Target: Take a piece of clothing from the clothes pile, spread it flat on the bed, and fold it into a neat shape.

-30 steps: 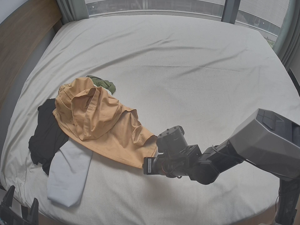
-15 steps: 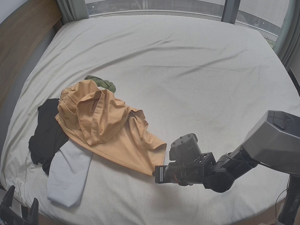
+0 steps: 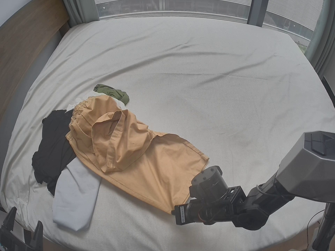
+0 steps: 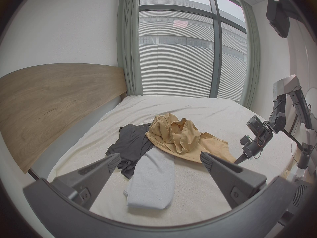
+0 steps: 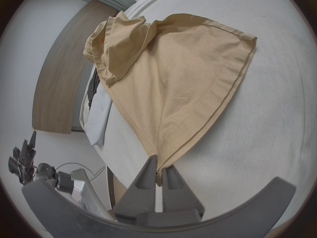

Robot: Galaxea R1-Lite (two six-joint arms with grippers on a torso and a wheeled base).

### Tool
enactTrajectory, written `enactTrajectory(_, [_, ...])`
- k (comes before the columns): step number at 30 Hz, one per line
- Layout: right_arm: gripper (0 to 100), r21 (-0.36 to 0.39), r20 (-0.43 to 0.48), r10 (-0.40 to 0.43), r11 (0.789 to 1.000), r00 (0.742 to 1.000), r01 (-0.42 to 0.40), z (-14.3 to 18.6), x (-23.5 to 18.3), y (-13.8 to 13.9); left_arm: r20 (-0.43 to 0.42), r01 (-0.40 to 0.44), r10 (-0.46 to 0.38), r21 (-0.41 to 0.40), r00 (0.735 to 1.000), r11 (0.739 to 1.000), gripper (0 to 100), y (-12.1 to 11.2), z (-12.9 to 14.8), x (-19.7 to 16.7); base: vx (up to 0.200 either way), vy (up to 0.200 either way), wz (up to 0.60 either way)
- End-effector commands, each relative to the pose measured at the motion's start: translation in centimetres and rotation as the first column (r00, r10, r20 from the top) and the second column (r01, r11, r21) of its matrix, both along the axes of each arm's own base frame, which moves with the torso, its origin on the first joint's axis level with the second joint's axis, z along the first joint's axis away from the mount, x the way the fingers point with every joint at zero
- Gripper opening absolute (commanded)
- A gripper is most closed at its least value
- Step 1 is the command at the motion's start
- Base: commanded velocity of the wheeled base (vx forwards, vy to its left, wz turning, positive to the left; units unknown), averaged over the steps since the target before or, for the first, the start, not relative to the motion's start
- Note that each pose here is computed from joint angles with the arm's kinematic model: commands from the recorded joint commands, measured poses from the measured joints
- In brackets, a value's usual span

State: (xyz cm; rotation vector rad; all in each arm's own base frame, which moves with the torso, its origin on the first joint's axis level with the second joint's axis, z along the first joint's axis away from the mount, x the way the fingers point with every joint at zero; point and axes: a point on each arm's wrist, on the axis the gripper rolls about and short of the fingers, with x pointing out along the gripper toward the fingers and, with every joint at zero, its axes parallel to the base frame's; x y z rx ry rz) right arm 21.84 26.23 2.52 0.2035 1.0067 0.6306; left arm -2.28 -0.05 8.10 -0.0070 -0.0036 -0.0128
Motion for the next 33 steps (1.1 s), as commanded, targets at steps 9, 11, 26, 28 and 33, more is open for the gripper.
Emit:
enactTrajectory(9, [0,-0.055,-0.048,0.027,0.998,0.998,-0.029,-0.4,-2.8,-1.9,-0.002,0.000,0.000,0.001,1.000,1.000,100,0.0,-0.5,0.0,0.000,0.000,0.00])
enactTrajectory(11, [0,-0.058,-0.051,0.027,0.998,0.998,-0.030,-0.3,-3.1,-2.3,-0.002,0.000,0.000,-0.001,1.000,1.000,100,0.0,-0.5,0.0,0.000,0.000,0.00])
enactTrajectory(26, [0,-0.100,-0.087,0.009,0.995,0.996,-0.017,0.1,-5.3,-5.6,-0.002,0.000,0.000,0.001,1.000,1.000,100,0.0,-0.5,0.0,0.000,0.000,0.00])
enactTrajectory(28, [0,-0.101,-0.088,0.004,0.995,0.996,-0.013,0.2,-5.4,-6.0,-0.002,0.000,0.000,0.001,1.000,1.000,100,0.0,-0.5,0.0,0.000,0.000,0.00])
enactTrajectory(33, [0,-0.115,-0.101,0.001,0.993,0.995,-0.012,0.1,-6.0,-6.8,-0.002,0.000,0.000,0.001,1.000,1.000,100,0.0,-0.5,0.0,0.000,0.000,0.00])
